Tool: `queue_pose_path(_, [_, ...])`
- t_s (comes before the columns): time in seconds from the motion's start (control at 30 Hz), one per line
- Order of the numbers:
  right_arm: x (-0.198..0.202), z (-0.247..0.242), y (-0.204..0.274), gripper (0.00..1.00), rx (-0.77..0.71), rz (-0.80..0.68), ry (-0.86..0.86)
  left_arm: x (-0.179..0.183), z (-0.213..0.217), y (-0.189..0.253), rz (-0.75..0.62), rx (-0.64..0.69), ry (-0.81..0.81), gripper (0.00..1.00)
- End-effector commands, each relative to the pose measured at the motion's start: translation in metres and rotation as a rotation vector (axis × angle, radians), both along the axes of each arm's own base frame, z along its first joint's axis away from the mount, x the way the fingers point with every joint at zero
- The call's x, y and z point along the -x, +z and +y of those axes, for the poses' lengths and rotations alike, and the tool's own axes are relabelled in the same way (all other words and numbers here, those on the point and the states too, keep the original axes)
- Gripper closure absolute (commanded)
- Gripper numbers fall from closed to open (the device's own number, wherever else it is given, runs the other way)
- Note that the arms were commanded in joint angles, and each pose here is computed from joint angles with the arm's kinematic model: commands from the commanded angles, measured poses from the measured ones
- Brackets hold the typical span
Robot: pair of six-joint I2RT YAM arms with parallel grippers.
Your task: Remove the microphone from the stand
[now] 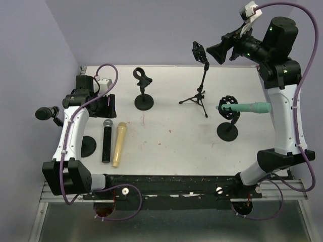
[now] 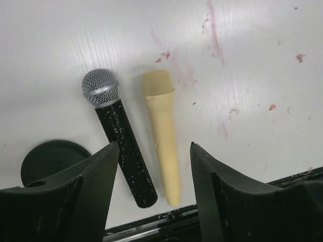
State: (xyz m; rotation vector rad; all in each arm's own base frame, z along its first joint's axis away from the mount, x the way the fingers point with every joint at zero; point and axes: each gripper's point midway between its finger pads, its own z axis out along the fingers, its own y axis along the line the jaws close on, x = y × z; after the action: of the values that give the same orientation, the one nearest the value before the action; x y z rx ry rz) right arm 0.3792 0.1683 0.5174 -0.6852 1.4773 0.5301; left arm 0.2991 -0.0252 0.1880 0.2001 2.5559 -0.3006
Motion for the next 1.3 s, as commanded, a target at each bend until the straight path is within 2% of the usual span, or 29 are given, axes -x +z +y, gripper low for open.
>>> queue_pose_path(0.0, [-0.035,-0.037,-0.071,0.14,0.102,0.203,-0.125,-0.006,-0.042,0.046,-0.206,0.137,-0.158,0.33])
queue_pose_path(0.13, [-0.040,-0.061,-0.111,0.09,0.194,0.233,-0.038,0.002,-0.065,0.068,-0.303,0.205,-0.261,0.32])
queue_pose_path(0.23, [-0.040,-0.075,-0.133,0.07,0.204,0.240,0.076,0.012,-0.084,0.081,-0.342,0.249,-0.325,0.32])
queue_pose_path(0.37, [-0.040,-0.071,-0.158,0.03,0.270,0.160,0.226,0.028,-0.104,0.100,-0.353,0.343,-0.433,0.32])
queue_pose_path(0.47, [-0.056,-0.067,-0.165,0.02,0.242,0.112,0.237,0.040,-0.114,0.108,-0.346,0.384,-0.495,0.32])
queue_pose_path(0.63, [-0.078,-0.058,-0.171,0.02,0.191,0.066,0.298,0.045,-0.120,0.118,-0.361,0.384,-0.503,0.32])
queue_pose_path(0.83, [-0.101,-0.035,-0.178,0.05,0.175,0.025,0.329,0.045,-0.129,0.142,-0.352,0.464,-0.481,0.32])
queue_pose_path(0.97, [-0.107,-0.023,-0.185,0.05,0.172,0.025,0.360,0.038,-0.127,0.150,-0.381,0.441,-0.482,0.32])
queue_pose_path(1.13, [-0.110,-0.005,-0.191,0.11,0.157,0.032,0.385,0.033,-0.128,0.150,-0.382,0.438,-0.488,0.32])
queue_pose_path(1.27, [-0.114,-0.004,-0.194,0.31,0.146,0.053,0.382,0.031,-0.129,0.150,-0.387,0.429,-0.495,0.32])
